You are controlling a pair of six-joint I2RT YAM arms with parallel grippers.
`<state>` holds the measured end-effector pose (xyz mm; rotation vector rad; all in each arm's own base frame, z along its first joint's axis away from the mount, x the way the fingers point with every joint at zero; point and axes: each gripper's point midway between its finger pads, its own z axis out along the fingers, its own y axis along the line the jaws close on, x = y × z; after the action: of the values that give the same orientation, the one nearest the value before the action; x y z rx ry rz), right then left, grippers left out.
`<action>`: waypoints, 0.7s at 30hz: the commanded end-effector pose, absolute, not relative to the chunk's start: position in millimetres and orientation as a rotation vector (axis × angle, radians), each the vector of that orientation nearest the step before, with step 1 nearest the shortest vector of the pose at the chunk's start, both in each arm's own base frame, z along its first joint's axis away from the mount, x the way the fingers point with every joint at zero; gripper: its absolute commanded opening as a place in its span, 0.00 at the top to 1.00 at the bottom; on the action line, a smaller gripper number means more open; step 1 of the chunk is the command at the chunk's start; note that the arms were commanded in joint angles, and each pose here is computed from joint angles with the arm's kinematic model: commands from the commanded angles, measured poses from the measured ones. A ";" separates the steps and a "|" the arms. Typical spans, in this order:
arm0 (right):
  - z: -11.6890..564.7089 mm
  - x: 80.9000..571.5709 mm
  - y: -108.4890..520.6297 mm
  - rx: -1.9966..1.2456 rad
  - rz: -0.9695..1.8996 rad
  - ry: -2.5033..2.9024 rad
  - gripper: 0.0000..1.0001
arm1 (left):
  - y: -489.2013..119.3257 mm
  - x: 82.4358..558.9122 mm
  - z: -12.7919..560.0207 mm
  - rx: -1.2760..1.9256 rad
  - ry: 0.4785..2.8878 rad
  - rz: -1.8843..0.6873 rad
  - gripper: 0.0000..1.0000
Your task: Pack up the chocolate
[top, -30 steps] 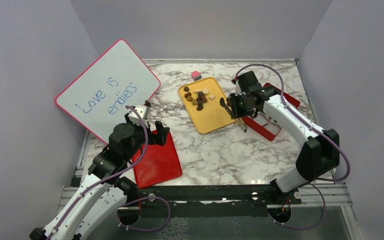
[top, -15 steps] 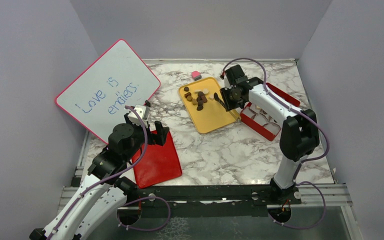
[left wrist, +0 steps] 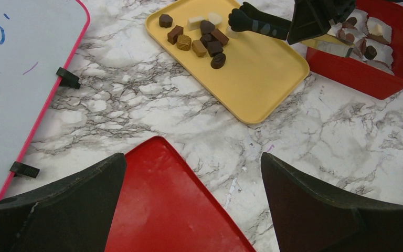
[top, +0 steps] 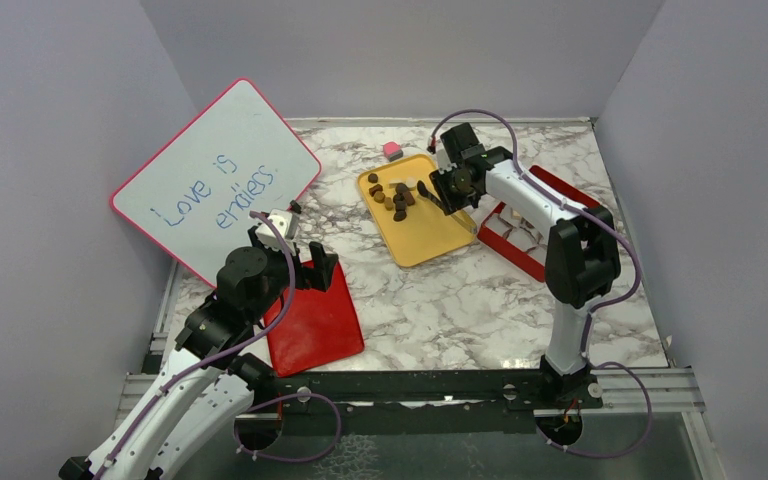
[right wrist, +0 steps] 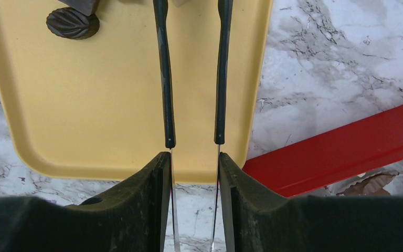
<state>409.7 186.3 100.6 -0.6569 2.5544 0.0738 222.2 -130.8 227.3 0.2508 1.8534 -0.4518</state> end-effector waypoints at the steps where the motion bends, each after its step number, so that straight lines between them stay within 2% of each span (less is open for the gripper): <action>1: 105.2 421.7 195.5 -0.703 0.115 2.517 0.59 | -129.0 225.0 229.3 0.247 1.836 -0.433 0.01; 14: 86.9 413.3 195.5 -0.755 0.114 2.557 0.59 | -128.2 225.0 229.7 0.244 1.833 -0.431 0.01; 21: 83.2 416.5 189.1 -0.754 0.018 2.567 0.62 | -128.4 224.8 230.0 0.245 1.832 -0.432 0.01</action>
<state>412.2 191.7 85.7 -0.7322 2.5671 0.0854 222.5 -130.4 227.2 0.2499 1.8535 -0.4491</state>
